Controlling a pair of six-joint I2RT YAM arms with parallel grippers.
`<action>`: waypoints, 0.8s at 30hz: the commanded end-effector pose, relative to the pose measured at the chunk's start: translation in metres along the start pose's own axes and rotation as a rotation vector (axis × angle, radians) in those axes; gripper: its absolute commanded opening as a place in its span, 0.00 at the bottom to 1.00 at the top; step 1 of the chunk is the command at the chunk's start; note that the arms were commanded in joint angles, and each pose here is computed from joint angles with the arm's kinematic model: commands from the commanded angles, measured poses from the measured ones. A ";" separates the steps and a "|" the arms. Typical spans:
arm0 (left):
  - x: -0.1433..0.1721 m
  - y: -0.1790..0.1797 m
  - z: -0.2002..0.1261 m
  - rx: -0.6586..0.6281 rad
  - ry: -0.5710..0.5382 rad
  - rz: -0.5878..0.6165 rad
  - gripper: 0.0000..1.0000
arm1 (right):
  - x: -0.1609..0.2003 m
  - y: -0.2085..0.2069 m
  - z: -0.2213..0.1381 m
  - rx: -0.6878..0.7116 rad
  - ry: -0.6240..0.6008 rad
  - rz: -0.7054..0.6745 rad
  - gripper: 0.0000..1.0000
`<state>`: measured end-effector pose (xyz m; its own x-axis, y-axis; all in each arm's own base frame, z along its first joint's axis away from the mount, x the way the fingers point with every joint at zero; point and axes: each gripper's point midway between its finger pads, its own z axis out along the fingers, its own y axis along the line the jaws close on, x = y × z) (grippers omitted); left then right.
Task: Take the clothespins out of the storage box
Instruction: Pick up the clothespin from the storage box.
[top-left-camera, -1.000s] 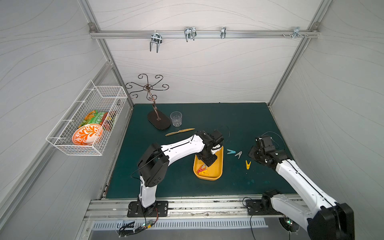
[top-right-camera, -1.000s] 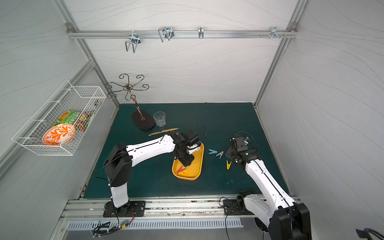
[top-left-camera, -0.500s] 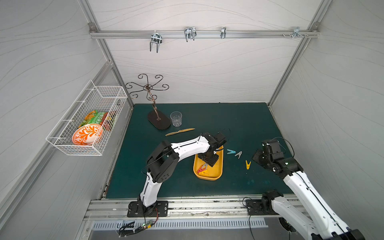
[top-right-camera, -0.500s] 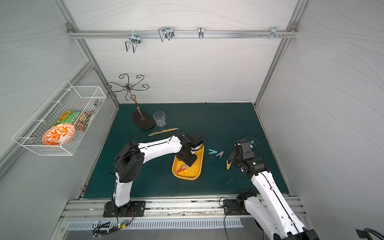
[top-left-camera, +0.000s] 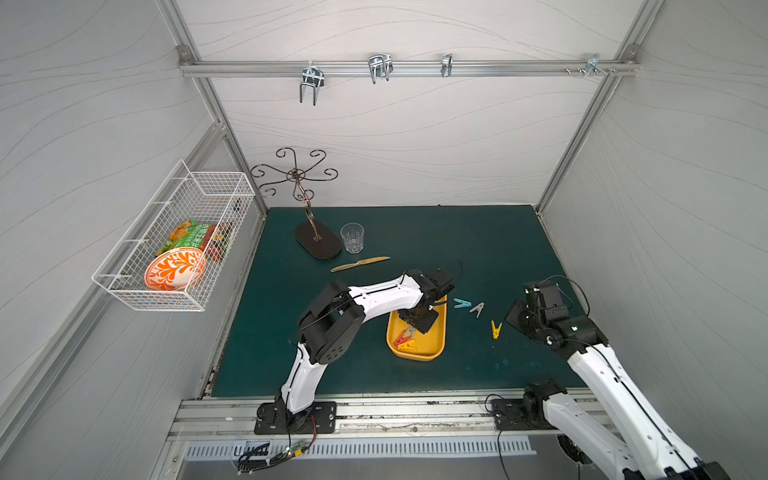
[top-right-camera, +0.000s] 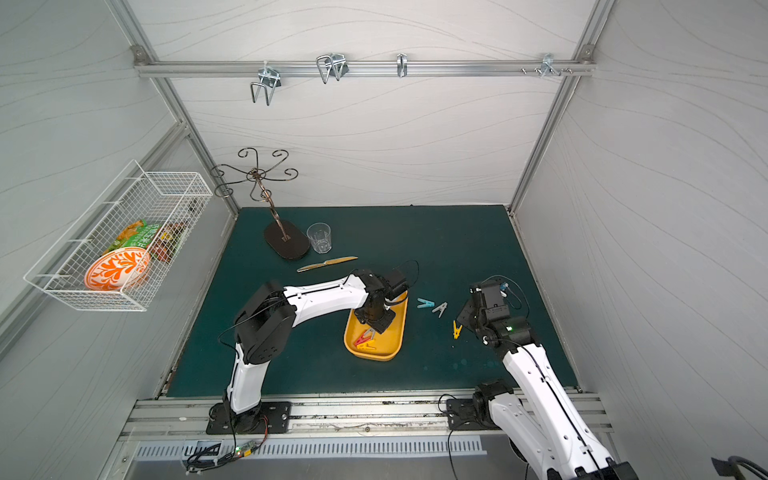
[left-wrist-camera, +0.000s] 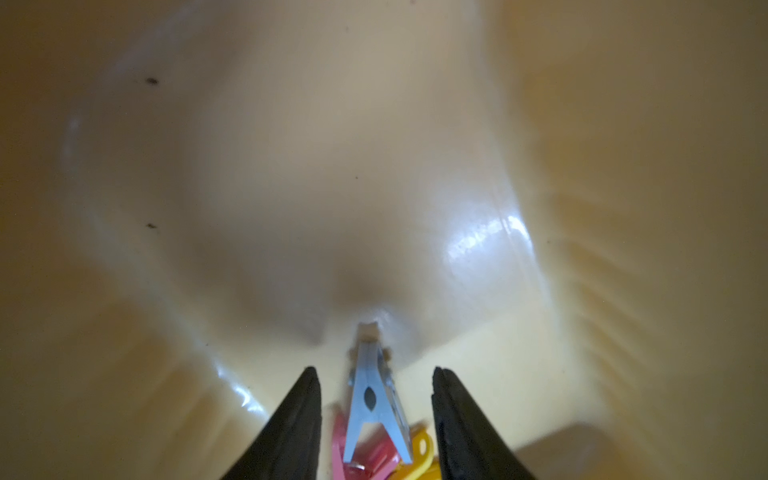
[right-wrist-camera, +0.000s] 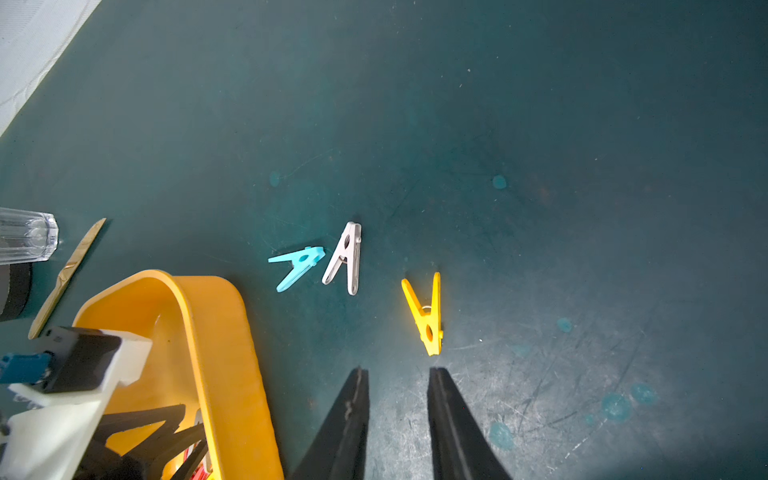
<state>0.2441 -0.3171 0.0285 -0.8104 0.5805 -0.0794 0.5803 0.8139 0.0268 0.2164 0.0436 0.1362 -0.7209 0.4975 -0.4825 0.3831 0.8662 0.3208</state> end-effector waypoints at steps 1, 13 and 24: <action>0.004 0.000 0.012 -0.010 0.019 -0.005 0.45 | -0.001 -0.002 -0.003 0.013 -0.007 -0.006 0.28; 0.015 -0.001 0.019 0.000 0.051 -0.003 0.08 | 0.001 -0.004 0.000 0.025 -0.005 -0.006 0.27; -0.046 0.004 -0.049 0.009 -0.131 0.040 0.01 | -0.004 -0.002 -0.015 0.004 -0.025 -0.006 0.27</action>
<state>0.2542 -0.3222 0.0432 -0.7989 0.5932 -0.0992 0.5940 0.8041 0.0238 0.2142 0.0422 0.1379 -0.7172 0.4980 -0.4875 0.3829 0.8661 0.3214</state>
